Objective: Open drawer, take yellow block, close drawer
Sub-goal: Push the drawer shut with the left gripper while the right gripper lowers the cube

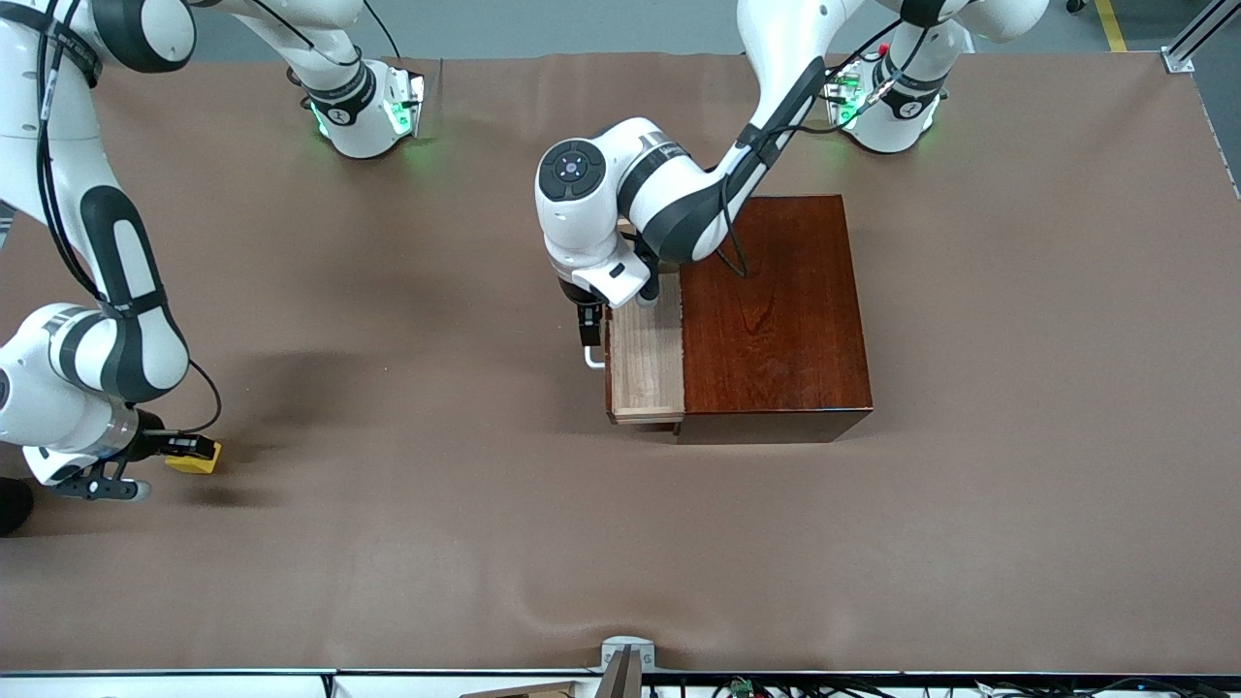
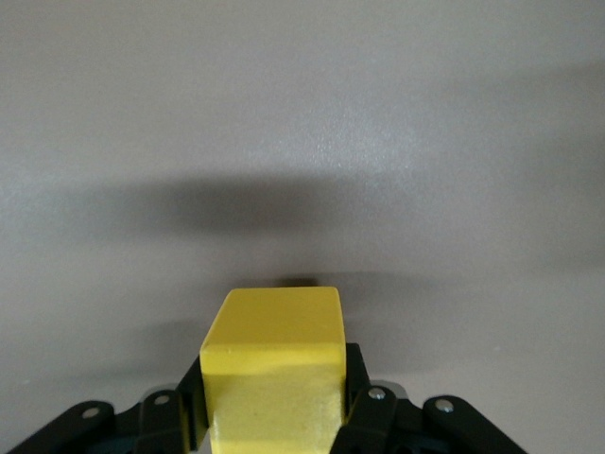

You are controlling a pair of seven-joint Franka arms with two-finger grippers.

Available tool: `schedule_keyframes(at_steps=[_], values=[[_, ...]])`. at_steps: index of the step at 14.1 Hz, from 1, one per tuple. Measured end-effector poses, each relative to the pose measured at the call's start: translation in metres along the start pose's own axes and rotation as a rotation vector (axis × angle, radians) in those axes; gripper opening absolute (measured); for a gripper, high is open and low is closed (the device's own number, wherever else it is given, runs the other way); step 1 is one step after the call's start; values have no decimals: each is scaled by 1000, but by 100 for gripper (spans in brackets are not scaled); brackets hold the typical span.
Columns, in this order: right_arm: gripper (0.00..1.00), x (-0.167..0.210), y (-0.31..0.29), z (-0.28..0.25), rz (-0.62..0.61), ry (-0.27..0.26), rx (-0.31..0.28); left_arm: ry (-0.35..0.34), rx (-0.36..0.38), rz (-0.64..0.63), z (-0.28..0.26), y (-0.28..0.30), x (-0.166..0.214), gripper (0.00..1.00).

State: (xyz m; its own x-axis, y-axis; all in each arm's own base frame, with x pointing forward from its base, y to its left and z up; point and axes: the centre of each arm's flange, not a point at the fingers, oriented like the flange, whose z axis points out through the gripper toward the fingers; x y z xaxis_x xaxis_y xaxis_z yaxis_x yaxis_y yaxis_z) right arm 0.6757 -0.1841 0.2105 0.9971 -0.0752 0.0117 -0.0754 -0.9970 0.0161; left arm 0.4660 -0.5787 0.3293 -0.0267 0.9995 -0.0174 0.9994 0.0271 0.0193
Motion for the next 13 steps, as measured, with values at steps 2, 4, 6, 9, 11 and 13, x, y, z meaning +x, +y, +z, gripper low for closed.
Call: schedule_keyframes(at_steps=[2,4,6,9,11,13], values=[[56,3,0,6,-1,-2,0,19,-3,-5,-2,5,5,100],[56,3,0,13,-1,-9,1,29,4,-9,-5,7,8,100],[56,6,0,14,-2,-6,1,35,10,-13,-8,9,9,100],[70,10,-4,13,-7,1,4,70,35,-25,-5,12,18,100],[90,14,-3,6,-8,15,2,108,61,-35,-2,16,28,100],[100,18,-3,-1,-8,16,2,129,73,-41,0,19,34,100]])
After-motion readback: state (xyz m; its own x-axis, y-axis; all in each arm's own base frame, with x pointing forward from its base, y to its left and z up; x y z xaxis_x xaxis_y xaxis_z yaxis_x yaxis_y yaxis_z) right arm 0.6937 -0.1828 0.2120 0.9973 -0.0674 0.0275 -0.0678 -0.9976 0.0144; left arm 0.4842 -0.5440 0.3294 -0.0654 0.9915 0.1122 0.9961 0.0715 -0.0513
